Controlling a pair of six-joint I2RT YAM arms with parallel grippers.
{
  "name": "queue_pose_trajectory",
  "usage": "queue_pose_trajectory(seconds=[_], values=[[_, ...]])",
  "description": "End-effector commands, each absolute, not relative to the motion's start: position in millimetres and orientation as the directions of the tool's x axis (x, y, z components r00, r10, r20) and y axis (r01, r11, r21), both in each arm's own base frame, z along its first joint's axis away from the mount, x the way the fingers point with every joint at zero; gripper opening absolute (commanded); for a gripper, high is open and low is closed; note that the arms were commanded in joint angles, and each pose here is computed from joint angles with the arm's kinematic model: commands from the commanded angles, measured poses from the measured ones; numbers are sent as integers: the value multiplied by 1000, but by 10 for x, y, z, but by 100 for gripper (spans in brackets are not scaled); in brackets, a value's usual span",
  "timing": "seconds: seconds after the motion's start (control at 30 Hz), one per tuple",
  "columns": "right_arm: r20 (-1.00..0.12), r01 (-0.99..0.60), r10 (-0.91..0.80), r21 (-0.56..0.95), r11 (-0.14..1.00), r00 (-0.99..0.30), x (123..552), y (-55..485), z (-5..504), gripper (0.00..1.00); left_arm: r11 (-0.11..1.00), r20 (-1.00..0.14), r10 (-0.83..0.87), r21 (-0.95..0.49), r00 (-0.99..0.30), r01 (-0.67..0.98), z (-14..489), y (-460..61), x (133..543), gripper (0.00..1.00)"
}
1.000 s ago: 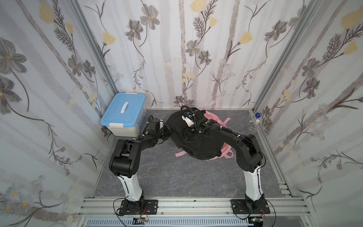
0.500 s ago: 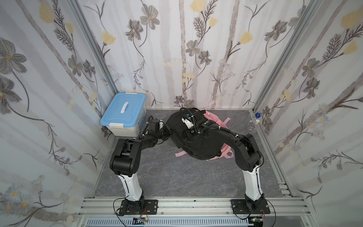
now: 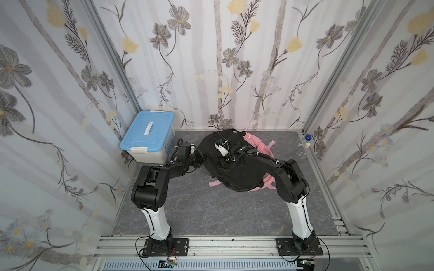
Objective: Zip up the backpack
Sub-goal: Zip the zipper on the backpack.
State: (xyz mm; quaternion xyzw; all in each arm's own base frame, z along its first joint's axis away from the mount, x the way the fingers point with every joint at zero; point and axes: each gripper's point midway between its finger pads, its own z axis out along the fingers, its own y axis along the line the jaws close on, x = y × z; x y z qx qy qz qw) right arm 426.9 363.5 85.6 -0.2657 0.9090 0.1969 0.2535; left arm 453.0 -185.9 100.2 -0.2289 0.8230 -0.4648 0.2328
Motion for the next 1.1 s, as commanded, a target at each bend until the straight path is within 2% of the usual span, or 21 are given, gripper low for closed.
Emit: queue_pose_trajectory(seconds=[0.0, 0.47, 1.07], values=[[-537, -560, -386, 207, 802, -750, 4290, 3530, 758, 0, 445, -163, -568, -885, -807, -134, 1085, -1930, 4481, 0], [-620, -480, -238, 255, 840, -747, 4525, 3190, 1224, 0, 453, -157, -566, -879, -809, -147, 1009, -1925, 4481, 0], [-692, -341, -131, 176, 923, -710, 5011, 2609, 1348, 0, 449, -151, -564, -881, -812, -149, 985, -1930, 4482, 0]])
